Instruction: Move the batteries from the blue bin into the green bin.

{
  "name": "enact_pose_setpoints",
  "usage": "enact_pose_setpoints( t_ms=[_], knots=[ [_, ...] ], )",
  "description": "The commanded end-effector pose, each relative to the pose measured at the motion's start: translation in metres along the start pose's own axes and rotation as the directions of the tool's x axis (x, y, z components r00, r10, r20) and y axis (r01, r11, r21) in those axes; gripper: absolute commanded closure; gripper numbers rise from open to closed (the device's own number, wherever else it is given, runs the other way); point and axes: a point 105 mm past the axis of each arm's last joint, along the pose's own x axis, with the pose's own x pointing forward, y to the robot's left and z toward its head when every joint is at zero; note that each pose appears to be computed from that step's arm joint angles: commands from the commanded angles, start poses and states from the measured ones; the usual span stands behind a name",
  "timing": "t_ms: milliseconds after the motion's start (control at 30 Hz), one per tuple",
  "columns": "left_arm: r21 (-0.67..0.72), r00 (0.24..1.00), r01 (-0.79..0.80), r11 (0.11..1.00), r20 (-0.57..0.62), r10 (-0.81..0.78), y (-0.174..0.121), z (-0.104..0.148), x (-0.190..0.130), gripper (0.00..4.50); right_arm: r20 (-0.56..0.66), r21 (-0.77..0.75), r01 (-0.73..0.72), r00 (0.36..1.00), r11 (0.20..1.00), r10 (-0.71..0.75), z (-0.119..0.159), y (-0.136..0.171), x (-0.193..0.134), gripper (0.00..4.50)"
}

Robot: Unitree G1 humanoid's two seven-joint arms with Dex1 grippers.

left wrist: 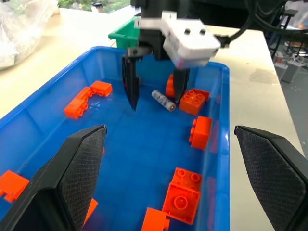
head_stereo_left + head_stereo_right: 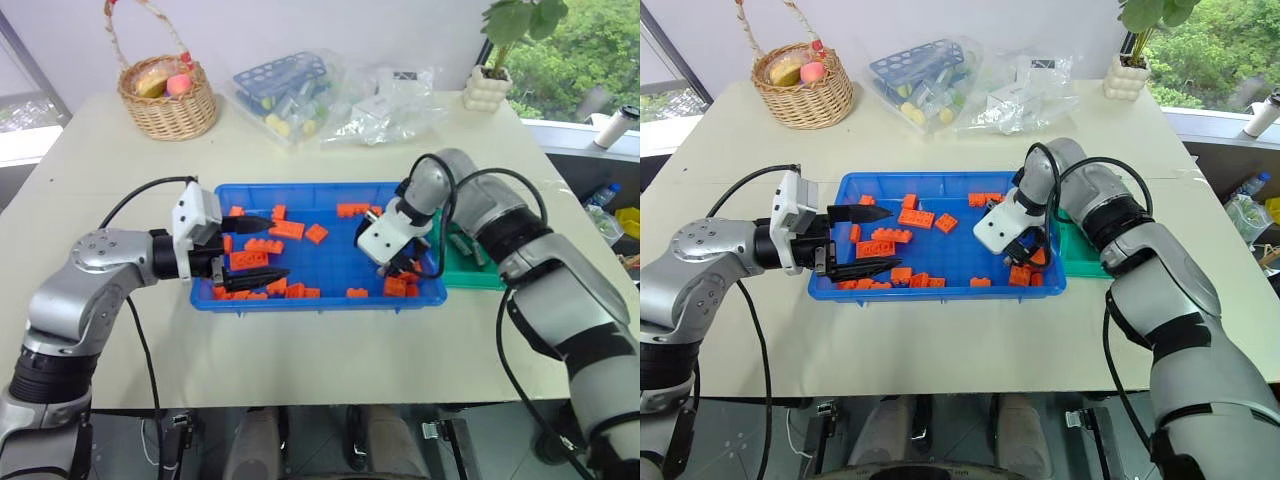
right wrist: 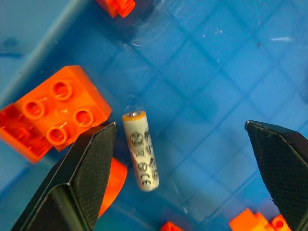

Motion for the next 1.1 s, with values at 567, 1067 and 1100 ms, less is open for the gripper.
enact_pose_setpoints(
  t_ms=[567, 1067, 1100],
  knots=[
    [0.047, 1.0, -0.001, 0.999, 0.024, 0.0, 0.0, 0.015, -0.001, 0.0, -0.055, -0.015, 0.027, 0.998, 1.0, -0.027, -0.017, 0.001, 0.013, 1.42],
    [0.045, 1.0, 0.01, 0.999, 0.022, -0.011, 0.0, 0.013, 0.0, 0.0, 0.107, 0.221, 0.257, 0.952, 0.941, -0.286, -0.005, -0.024, -0.02, 3.7],
    [0.044, 1.0, 0.01, 0.999, 0.022, -0.011, 0.0, 0.013, -0.001, 0.0, 0.151, 0.285, 0.31, 0.92, 0.907, -0.362, 0.001, -0.031, -0.031, 3.7]
  ],
)
